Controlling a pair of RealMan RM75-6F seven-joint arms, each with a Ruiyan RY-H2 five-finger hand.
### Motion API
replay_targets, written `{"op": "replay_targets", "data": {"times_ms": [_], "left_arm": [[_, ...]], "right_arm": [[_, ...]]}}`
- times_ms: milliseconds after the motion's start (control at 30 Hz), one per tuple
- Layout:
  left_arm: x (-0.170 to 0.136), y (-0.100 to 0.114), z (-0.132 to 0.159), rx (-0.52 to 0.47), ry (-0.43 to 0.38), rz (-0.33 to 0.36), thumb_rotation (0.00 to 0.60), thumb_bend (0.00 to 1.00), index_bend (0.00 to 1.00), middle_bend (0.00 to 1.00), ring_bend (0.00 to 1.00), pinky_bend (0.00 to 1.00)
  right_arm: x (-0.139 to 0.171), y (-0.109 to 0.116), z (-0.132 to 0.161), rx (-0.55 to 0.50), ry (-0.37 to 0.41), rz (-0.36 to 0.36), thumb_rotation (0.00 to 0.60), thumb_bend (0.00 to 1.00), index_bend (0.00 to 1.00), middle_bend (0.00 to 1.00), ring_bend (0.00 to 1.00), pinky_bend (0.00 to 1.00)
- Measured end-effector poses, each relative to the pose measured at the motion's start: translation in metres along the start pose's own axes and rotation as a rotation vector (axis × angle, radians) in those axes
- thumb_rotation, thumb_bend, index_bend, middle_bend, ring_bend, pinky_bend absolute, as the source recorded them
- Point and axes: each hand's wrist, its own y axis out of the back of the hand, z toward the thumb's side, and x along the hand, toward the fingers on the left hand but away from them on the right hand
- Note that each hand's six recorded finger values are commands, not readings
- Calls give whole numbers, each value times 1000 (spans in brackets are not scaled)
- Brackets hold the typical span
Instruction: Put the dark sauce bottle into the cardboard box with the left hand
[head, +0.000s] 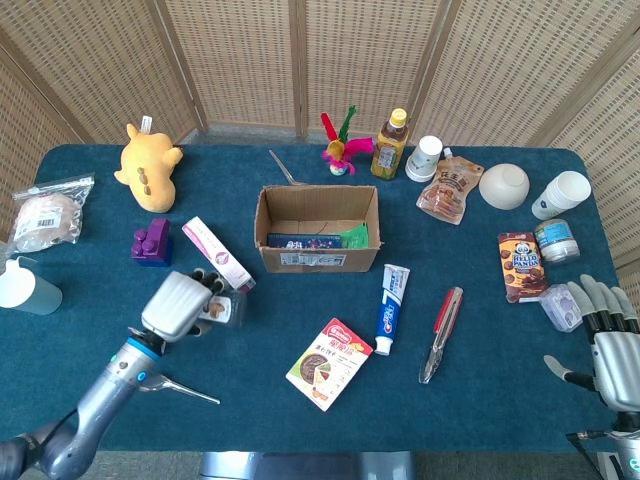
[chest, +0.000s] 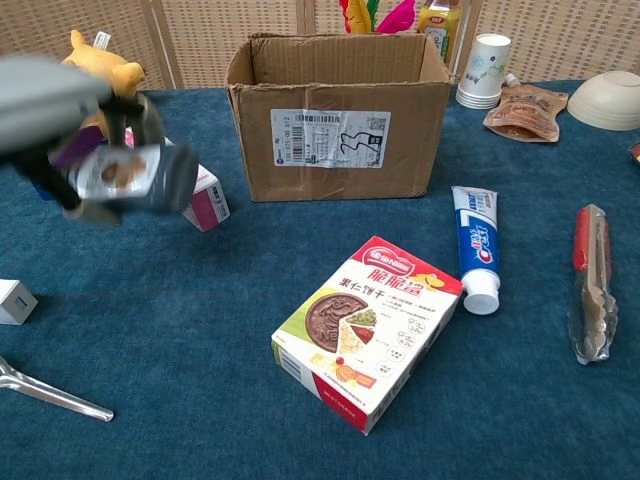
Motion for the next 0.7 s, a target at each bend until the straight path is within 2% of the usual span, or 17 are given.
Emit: {"op": "replay_targets", "data": {"times_ms": [133,233,500,700], "left_arm": [[15,54,2,-10,-35,125,600,215,527,582,528,753],[28,84,8,-12,-52,192,600,210,526,582,528,753],[63,114,10,21,-25,218,600,198,509,562,524,752],[101,126,28,50,-21,212,600,186,496,541,517,741]], "right_arm": [[0,0,1,1,1,-2,600,0,0,0,0,0],[0,0,1,-1,2,-1,600,0,0,0,0,0],[-1,-1,1,-3,4,4,600,0,0,0,0,0],[-2,-3,0,-8,2,16,600,0,0,0,0,0]]}}
